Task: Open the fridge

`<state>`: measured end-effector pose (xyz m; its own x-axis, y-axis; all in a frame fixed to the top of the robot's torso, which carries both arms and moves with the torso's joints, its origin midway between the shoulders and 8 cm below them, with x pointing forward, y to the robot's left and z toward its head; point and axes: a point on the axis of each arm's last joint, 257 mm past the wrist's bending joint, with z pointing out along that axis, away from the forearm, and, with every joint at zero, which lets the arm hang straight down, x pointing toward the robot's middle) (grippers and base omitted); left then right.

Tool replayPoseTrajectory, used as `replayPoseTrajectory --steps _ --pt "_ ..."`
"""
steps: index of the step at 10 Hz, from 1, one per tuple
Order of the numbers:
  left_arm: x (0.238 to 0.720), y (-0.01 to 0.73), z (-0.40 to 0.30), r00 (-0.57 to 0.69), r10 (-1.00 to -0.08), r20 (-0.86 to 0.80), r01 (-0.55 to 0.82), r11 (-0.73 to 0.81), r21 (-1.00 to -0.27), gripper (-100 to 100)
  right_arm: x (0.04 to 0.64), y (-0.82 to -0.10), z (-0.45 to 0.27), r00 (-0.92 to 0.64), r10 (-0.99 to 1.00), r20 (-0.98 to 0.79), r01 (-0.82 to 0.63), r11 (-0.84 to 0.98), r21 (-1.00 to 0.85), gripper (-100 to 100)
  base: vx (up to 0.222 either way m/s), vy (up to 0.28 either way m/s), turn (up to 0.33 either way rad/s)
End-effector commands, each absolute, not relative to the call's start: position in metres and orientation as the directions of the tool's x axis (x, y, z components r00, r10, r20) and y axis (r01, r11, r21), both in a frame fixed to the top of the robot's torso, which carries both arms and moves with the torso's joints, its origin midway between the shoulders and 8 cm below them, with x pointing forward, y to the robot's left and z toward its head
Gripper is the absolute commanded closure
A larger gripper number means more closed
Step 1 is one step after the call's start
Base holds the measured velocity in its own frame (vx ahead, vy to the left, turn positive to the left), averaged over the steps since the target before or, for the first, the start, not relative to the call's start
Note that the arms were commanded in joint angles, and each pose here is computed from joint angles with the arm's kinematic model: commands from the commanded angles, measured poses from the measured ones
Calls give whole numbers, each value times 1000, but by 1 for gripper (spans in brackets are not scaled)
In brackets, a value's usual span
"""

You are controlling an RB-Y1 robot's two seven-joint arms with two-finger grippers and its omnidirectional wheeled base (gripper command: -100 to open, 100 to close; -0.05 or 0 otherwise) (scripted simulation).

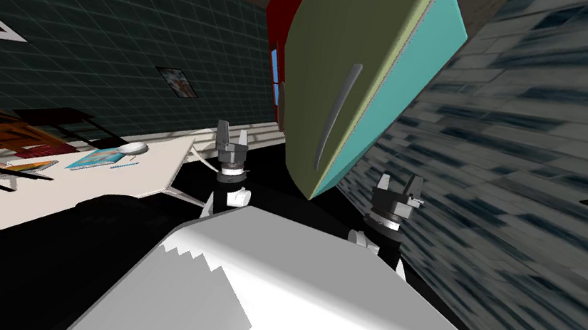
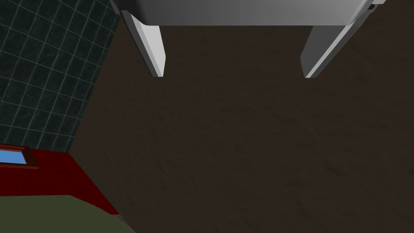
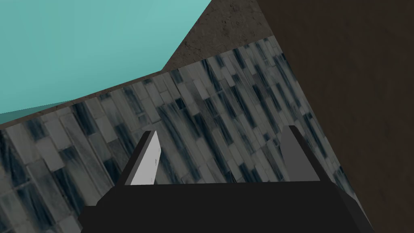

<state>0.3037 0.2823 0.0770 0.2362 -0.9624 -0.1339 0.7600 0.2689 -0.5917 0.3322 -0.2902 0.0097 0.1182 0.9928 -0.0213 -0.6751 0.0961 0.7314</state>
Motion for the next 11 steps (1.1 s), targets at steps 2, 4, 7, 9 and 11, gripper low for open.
replayPoseTrajectory --steps 2,4,7,9,11 --pt "304 282 77 236 -962 -134 760 269 -592 0 332 -290 10 118 993 -21 -675 96 731 0 0 0 0" --pt "304 282 77 236 -962 -134 760 269 -592 0 332 -290 10 118 993 -21 -675 96 731 0 0 0 0" --pt "304 282 77 236 -962 -134 760 269 -591 0 332 -290 10 118 993 -21 -675 96 731 0 0 0 0" --pt "304 282 77 236 -962 -134 760 269 -591 0 332 -290 10 118 993 -21 -675 96 731 0 0 0 0" --pt "304 282 77 236 -962 -134 760 269 -592 0 331 -290 9 128 984 -120 -655 175 735 -100 69 56 -37"
